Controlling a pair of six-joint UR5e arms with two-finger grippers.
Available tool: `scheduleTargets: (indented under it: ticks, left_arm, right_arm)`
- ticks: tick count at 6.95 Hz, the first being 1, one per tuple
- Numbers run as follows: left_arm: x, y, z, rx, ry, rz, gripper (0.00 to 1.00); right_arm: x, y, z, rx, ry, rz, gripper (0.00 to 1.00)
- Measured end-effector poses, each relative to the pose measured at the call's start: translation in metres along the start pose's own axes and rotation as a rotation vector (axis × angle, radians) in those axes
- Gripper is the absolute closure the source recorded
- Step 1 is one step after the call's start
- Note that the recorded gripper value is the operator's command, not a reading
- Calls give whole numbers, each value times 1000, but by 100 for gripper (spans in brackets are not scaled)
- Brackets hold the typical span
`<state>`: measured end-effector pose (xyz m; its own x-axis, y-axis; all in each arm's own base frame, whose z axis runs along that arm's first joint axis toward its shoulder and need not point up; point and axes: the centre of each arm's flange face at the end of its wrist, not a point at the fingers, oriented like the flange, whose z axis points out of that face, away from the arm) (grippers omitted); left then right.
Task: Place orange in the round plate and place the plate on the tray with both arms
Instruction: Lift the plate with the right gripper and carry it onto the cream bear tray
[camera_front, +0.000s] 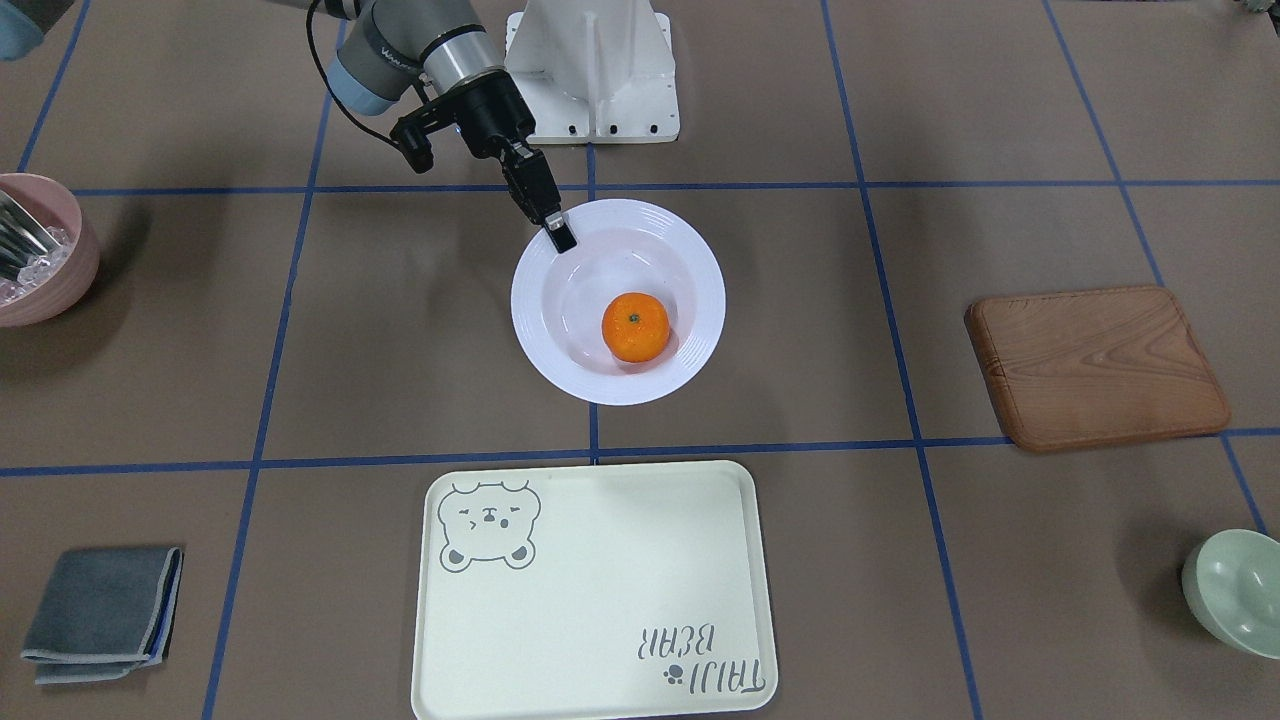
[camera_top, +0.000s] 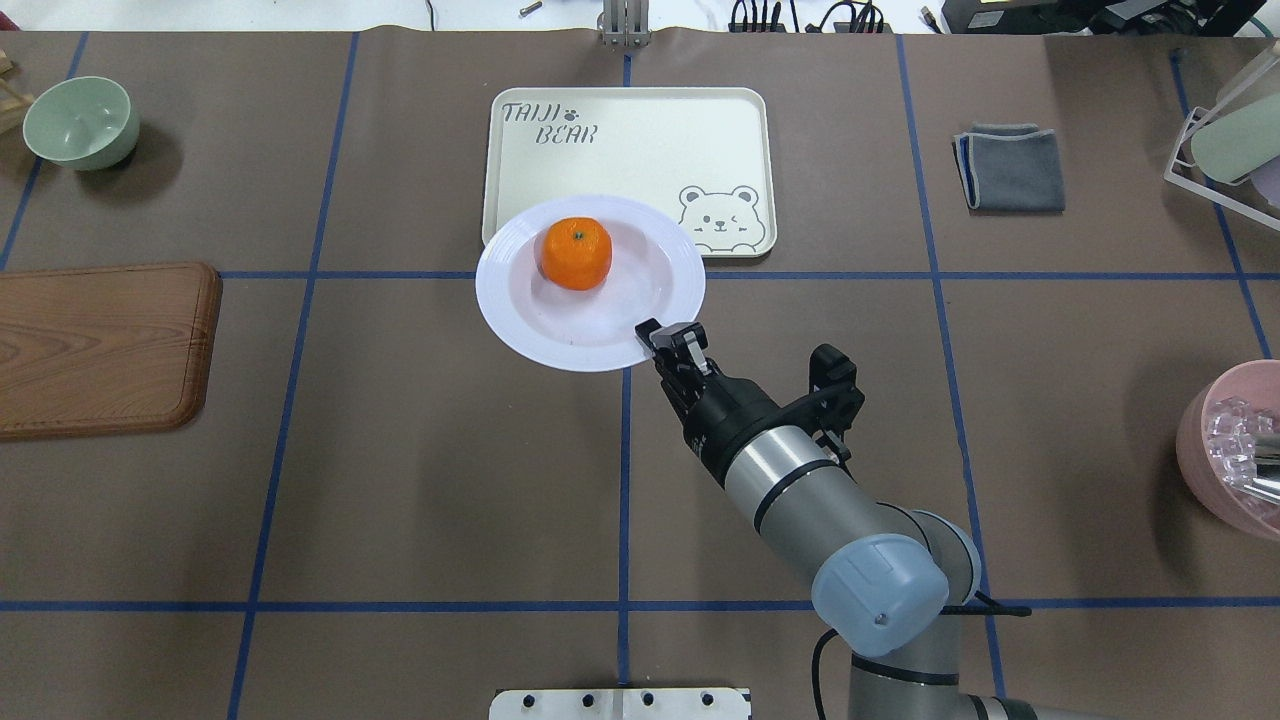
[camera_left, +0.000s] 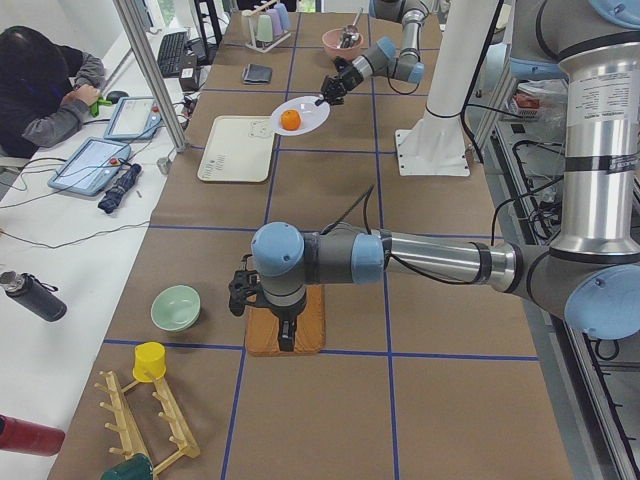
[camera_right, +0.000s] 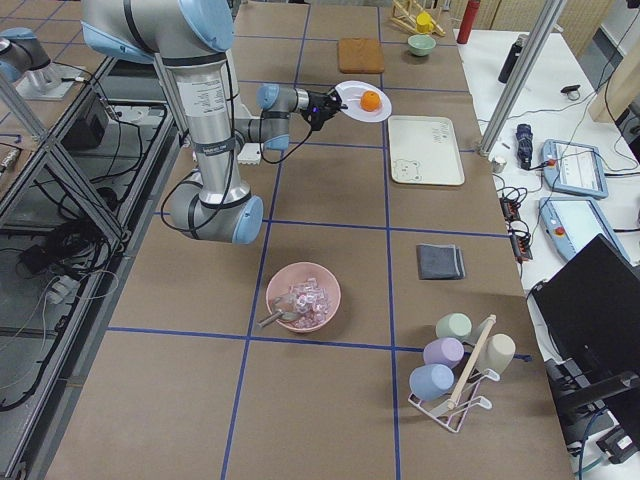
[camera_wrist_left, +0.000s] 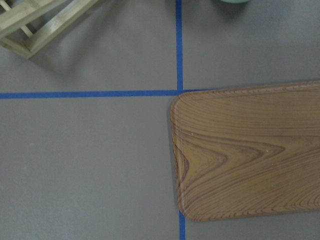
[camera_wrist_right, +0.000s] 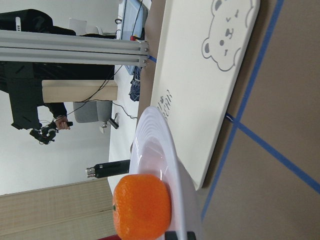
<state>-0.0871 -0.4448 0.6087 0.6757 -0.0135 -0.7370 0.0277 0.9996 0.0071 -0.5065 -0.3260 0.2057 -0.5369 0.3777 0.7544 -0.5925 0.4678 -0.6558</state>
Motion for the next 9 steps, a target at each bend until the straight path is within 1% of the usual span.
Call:
scheduleTargets:
  ticks: [1,2,3,5,6,7,8,9]
  left_arm:
    - [2,6,-1,3,1,-7,2]
    - [3,9,-2,3,1,-10,2]
    - [3,9,-2,4,1,-11,2]
    - [4,8,-3,5,0,-10,2]
    - [5,7,-4,7,0,-9,2]
    - [6,6,-5,9,-1,-8,2]
    - [7,5,-5,10,-1,-6,2]
    - [8,4,-6,11,-1,-5,2]
  right_arm:
    - [-14,-12,17,27,-18,-5,100]
    - [-16,-25,47,65,-10,-26,100]
    - [-15,-38,91,123,8,-36,100]
    - [-26,-54,185,245,61,-17,100]
    - [-32,-60,217,288,82,-8,100]
    - [-33,-65,241,324,99,2,100]
    - [-24,-68,258,351,124,2,100]
    - [-10,-69,266,365,149,-3,85]
